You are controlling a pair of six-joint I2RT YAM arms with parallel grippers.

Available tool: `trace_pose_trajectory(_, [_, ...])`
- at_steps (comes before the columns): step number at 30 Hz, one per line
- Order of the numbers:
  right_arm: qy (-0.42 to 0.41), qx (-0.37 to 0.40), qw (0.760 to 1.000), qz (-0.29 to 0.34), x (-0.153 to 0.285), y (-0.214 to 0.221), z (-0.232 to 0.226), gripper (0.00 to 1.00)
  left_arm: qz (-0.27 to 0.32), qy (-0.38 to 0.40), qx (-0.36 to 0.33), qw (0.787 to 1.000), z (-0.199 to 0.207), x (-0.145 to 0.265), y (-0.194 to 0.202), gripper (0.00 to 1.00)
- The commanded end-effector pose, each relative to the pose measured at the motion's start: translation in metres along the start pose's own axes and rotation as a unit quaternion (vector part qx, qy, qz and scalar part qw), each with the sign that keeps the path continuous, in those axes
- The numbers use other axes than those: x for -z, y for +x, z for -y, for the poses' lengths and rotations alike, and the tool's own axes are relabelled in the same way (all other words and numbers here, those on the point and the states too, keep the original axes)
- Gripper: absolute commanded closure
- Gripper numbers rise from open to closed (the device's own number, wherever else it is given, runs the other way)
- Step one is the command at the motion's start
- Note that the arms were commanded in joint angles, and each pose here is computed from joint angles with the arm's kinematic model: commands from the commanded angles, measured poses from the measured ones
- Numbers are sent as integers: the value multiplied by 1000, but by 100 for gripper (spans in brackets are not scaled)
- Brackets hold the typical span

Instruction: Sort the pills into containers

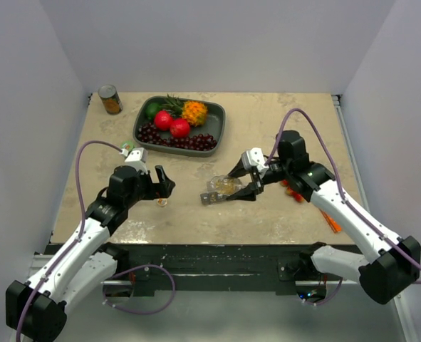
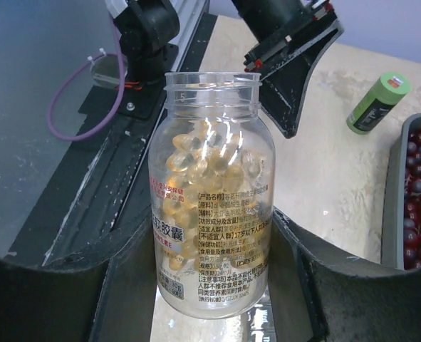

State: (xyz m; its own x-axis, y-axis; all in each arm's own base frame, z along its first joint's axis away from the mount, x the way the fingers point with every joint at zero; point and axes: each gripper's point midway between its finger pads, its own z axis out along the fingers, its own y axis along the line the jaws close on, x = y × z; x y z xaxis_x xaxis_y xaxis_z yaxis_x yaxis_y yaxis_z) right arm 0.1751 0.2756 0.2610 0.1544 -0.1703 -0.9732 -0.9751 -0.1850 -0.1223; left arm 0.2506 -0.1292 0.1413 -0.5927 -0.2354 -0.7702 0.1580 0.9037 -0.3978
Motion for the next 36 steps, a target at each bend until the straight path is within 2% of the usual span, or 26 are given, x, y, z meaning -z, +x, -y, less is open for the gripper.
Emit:
trace_pose_trajectory(1, [-4, -8, 1000, 24, 8, 3, -5, 100, 8, -14, 22, 1000, -6, -3, 2, 0])
trace_pose_trajectory(13, [21, -22, 999, 15, 20, 14, 6, 100, -27, -80, 38, 996, -31, -12, 22, 1])
trace_pose_trajectory(20, [26, -29, 999, 7, 21, 22, 9, 100, -84, -146, 47, 985, -53, -23, 44, 2])
trace_pose_trajectory(34, [27, -29, 999, -1, 23, 29, 11, 100, -125, -164, 42, 978, -56, -48, 52, 7])
trace_pose_trajectory(36, [27, -29, 999, -1, 23, 29, 11, 100, -126, -165, 42, 977, -55, -52, 50, 10])
